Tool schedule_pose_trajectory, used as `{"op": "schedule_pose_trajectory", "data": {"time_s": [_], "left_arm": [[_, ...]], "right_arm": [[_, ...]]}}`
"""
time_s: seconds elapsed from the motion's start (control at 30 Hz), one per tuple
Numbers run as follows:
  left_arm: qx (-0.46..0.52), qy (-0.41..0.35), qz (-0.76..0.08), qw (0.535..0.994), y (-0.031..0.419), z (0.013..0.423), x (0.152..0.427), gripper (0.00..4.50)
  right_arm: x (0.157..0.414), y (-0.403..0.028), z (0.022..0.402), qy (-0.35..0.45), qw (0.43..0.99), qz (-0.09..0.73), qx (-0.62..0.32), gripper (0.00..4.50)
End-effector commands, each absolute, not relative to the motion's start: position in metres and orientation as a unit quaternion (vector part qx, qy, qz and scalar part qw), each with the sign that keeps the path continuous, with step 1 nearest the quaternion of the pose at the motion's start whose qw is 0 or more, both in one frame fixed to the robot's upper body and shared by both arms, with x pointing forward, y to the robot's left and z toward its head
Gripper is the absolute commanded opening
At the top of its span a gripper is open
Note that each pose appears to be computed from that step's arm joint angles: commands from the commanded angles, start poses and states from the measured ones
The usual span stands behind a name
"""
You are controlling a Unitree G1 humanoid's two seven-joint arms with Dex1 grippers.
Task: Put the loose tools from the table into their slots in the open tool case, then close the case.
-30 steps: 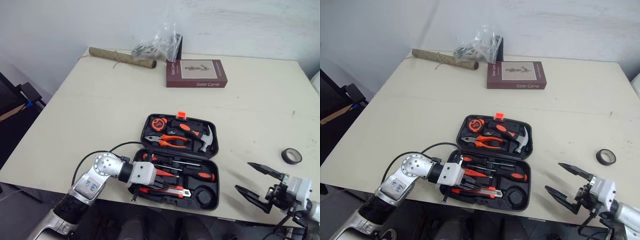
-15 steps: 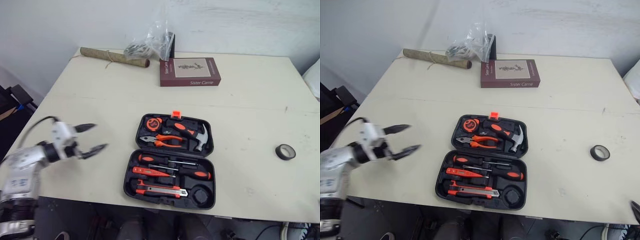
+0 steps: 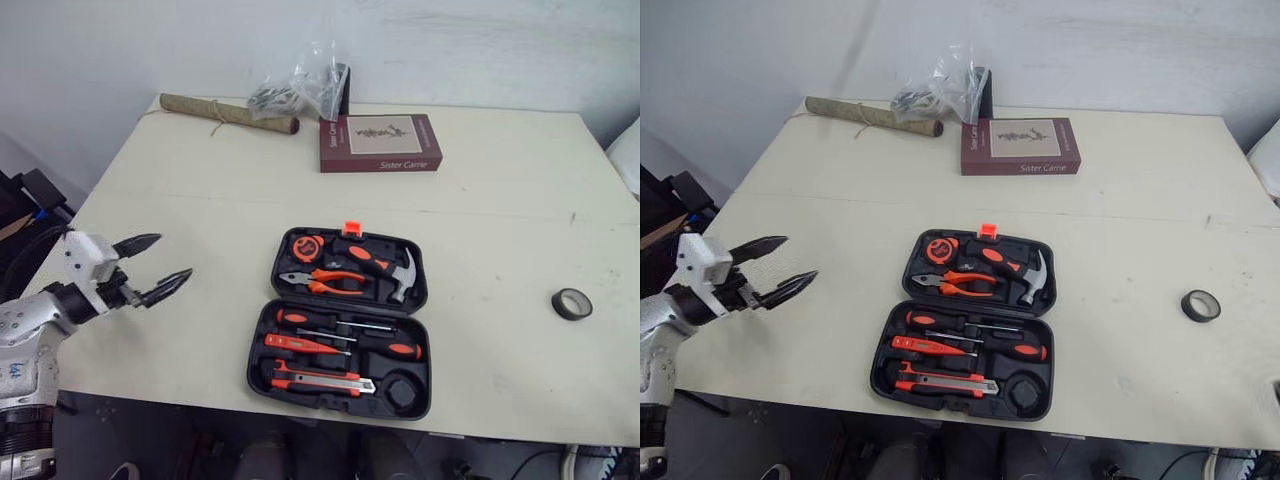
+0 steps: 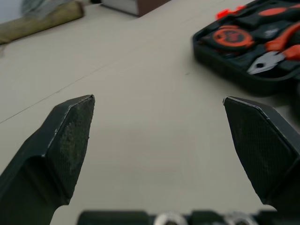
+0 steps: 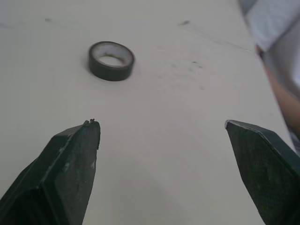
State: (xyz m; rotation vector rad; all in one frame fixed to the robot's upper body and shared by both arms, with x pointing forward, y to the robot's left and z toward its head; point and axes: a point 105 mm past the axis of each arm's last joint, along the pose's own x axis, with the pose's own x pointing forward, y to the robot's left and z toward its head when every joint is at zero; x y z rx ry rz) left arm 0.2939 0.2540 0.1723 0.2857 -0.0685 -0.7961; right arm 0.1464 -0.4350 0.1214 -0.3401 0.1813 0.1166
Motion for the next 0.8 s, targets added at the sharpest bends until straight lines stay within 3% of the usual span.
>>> {"op": "schedule_pose_trajectory", "data": {"time_s": [0.03,0.13,0.27,0.5,0.8], "left_arm": [[0.121,-0.047,-0.474,0.871,0.213,0.195,0.285,4.45],[0.098,-0.033,-0.542,0.834,0.179,0.197,0.274,4.45],[0.098,-0.06,-0.589,0.8,0.142,0.204,0.265,4.45],[0.12,-0.09,-0.643,0.751,0.111,0.208,0.25,4.45],[0.154,-0.126,-0.659,0.725,0.103,0.216,0.24,4.45]], "right_arm": [[0.181,-0.4,0.152,0.138,0.96,0.161,-0.182,4.5],[0.194,-0.377,0.151,0.241,0.92,0.237,-0.196,4.5],[0.213,-0.365,0.148,0.309,0.885,0.276,-0.212,4.5],[0.261,-0.372,0.143,0.347,0.866,0.248,-0.26,4.5],[0.28,-0.381,0.136,0.435,0.823,0.232,-0.282,4.5]]}}
